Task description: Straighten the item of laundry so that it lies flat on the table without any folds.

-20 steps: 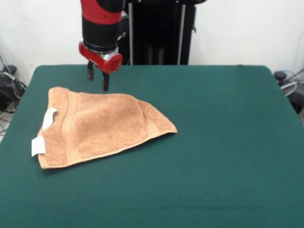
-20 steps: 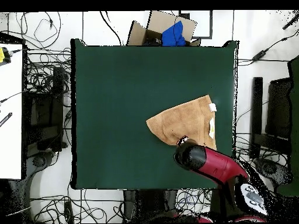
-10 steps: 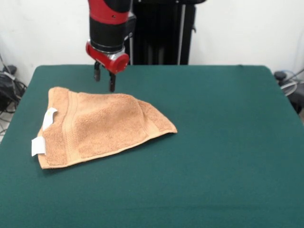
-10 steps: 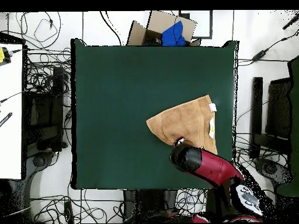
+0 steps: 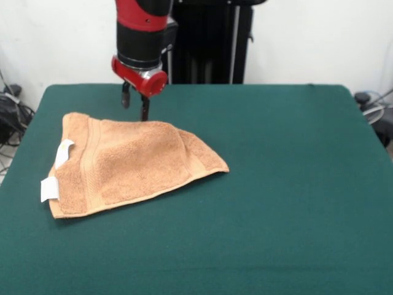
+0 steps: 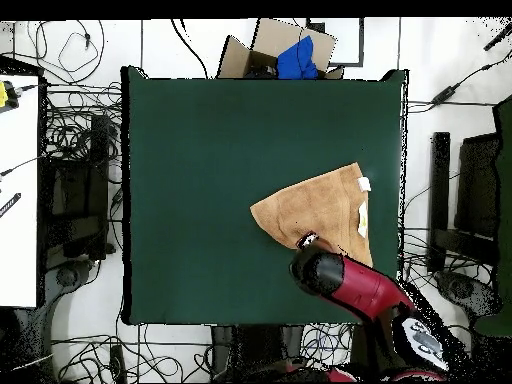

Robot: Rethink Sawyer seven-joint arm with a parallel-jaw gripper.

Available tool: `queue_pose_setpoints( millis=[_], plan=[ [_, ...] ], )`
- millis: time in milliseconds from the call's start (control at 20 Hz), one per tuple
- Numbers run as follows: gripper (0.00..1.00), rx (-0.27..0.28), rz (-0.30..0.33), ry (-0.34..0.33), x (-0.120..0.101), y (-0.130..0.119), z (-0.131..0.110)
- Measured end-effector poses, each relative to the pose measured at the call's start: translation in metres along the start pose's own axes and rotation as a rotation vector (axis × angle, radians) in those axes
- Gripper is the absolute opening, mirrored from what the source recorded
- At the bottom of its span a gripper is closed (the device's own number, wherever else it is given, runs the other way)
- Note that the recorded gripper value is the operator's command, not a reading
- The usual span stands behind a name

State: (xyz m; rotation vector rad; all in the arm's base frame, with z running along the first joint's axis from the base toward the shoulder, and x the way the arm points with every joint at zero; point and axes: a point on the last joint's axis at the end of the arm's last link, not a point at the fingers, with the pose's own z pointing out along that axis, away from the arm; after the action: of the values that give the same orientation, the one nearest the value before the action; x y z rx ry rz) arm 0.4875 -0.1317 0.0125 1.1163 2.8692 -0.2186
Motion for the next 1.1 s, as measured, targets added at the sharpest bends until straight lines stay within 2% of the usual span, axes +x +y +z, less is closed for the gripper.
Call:
queue_pose_setpoints(
  millis=[700, 1100],
  plan=[
    [1.00, -0.045, 0.040, -0.085, 0.008, 0.003, 0.006],
    [1.00, -0.076, 0.068, -0.083, 0.013, 0.012, 0.013]
  ],
)
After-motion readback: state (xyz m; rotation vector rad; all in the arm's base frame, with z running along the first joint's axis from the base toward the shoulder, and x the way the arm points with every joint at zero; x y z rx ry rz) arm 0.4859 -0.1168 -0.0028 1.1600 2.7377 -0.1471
